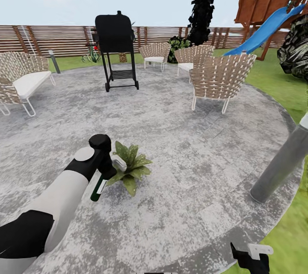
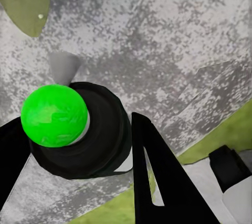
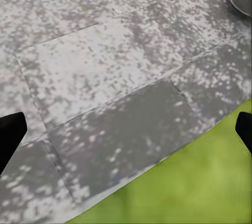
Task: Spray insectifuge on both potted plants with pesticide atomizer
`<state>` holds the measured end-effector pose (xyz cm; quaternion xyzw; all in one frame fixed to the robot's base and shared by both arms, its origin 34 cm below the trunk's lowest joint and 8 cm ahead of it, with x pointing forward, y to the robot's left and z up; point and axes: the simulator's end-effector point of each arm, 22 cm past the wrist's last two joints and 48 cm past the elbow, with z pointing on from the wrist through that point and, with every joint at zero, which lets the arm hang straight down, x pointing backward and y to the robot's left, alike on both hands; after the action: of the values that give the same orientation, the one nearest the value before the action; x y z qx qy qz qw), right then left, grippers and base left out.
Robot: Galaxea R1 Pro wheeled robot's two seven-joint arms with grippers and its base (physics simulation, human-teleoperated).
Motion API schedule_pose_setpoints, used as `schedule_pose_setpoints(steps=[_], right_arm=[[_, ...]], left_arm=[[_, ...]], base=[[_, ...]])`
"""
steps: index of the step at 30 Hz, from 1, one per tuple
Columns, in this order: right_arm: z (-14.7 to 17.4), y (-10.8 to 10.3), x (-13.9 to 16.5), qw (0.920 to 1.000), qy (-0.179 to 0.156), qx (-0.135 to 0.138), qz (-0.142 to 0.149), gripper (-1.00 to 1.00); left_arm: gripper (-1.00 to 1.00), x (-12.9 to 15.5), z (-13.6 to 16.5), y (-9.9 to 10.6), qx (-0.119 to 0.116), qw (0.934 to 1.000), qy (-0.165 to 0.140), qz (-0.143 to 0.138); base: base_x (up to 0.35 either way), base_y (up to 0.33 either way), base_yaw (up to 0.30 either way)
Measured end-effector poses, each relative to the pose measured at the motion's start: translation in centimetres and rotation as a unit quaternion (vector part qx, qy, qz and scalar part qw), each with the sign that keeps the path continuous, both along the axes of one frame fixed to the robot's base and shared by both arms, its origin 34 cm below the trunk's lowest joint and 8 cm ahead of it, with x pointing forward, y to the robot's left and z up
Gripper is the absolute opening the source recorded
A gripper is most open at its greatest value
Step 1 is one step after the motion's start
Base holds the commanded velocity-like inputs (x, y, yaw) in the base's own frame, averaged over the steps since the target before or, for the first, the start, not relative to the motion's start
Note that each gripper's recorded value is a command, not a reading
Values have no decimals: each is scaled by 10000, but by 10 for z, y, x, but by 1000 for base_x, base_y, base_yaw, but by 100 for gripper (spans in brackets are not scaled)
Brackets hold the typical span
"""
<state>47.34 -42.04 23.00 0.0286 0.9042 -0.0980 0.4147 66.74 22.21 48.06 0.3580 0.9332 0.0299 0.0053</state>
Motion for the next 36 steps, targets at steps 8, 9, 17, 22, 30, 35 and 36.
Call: schedule_pose_setpoints(steps=[8, 9, 17, 22, 30, 35, 36], right_arm=[[-1, 0, -1, 10000, 9, 2, 0, 100], [-1, 0, -1, 10000, 8, 2, -1, 100], [0, -1, 0, 10000, 6, -4, -2, 100], [0, 0, 0, 10000, 4, -2, -2, 100], [0, -1, 0, 10000, 7, -5, -1, 100], [0, -1, 0, 10000, 3, -6, 0, 100], [0, -1, 0, 10000, 2, -4, 0, 100]], left_arm=[[-100, -21, -25, 19, 411, 9971, 527, -369], [-100, -23, -27, 21, 475, 9966, 554, -393], [-100, -29, -32, 26, 570, 9955, 628, -413], [-100, -29, -33, 24, 555, 9956, 630, -419], [-100, -46, -49, 31, 541, 9939, 828, -493], [-100, -63, -64, 46, 526, 9906, 1044, -715], [-100, -63, -64, 46, 524, 9905, 1045, -720]], base=[[222, 64, -5], [4, 1, 0], [62, 0, 0], [319, -37, 0], [114, -36, 0], [0, 0, 0], [0, 0, 0]])
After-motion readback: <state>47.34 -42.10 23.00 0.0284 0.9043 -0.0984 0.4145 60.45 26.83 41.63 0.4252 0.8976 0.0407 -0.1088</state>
